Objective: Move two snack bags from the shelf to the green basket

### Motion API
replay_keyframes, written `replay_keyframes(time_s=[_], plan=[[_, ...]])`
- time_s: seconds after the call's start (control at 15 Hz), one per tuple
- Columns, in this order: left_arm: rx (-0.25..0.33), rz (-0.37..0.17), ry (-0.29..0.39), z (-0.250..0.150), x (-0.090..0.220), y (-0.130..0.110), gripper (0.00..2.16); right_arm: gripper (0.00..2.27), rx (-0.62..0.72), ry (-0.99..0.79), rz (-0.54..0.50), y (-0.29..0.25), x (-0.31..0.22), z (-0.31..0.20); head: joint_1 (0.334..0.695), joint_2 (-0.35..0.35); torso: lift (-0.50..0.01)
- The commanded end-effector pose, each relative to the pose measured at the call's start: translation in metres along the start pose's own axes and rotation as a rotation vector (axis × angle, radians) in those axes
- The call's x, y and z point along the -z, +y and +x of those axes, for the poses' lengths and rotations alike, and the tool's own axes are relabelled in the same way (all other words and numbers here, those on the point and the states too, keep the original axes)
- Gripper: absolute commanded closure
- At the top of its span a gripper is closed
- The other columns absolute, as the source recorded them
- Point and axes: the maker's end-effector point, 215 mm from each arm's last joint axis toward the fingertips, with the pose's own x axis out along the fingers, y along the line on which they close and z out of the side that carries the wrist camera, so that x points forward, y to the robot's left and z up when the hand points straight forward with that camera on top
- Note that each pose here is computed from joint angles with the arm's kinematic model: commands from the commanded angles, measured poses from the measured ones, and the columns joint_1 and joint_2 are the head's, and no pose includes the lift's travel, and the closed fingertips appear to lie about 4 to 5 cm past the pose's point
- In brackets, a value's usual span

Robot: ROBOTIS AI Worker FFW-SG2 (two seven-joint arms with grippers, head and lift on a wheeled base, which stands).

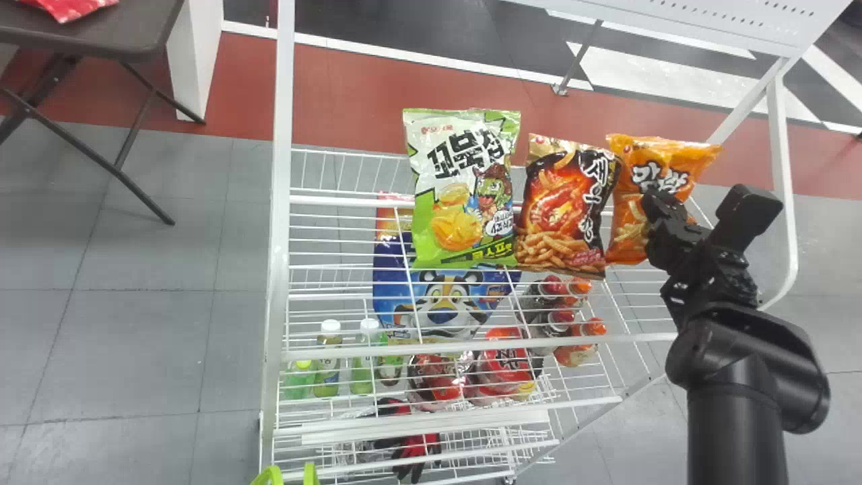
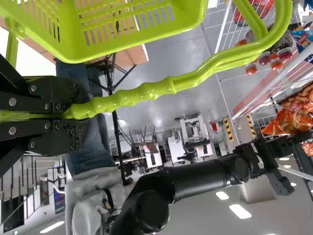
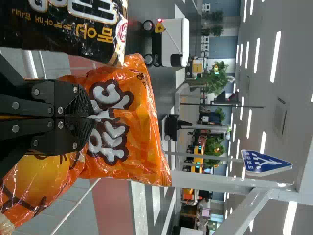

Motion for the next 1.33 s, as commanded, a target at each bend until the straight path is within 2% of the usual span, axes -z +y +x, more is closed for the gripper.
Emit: replay_keyframes(time_s=[0.0,0.33,0.47,0.8,1.0,1.13,1.27], plan=[[0.002,0.001,-0.01,-0.004,-0.003,0.0,2.13,2.25,0.015,-0.016,-0.042,0.015,-0.022,-0.022,0.695,-0.35,-0.015],[0.017,0.003,-0.014,-0.004,-0.005,-0.003,2.13,2.25,0.025,-0.059,-0.06,0.016,-0.047,-0.04,0.695,-0.35,-0.015],[0.024,0.004,-0.015,-0.004,-0.005,-0.005,2.13,2.25,0.074,-0.073,-0.078,0.006,-0.053,-0.047,0.695,-0.35,-0.015],[0.026,0.007,-0.016,-0.004,-0.005,-0.007,2.13,2.25,0.031,-0.047,-0.008,0.011,-0.077,-0.109,0.695,-0.35,-0.015],[0.027,0.01,-0.017,-0.005,-0.005,-0.008,2.13,2.25,-0.033,0.059,0.042,0.03,-0.063,-0.161,0.695,-0.35,-0.015],[0.03,0.013,-0.02,-0.004,-0.006,-0.009,2.13,2.25,-0.086,0.227,0.057,0.053,-0.03,-0.204,0.695,-0.35,-0.015],[0.035,0.013,-0.023,-0.004,-0.007,-0.01,2.13,2.25,-0.181,0.414,0.119,0.079,0.01,-0.246,0.695,-0.35,-0.015]])
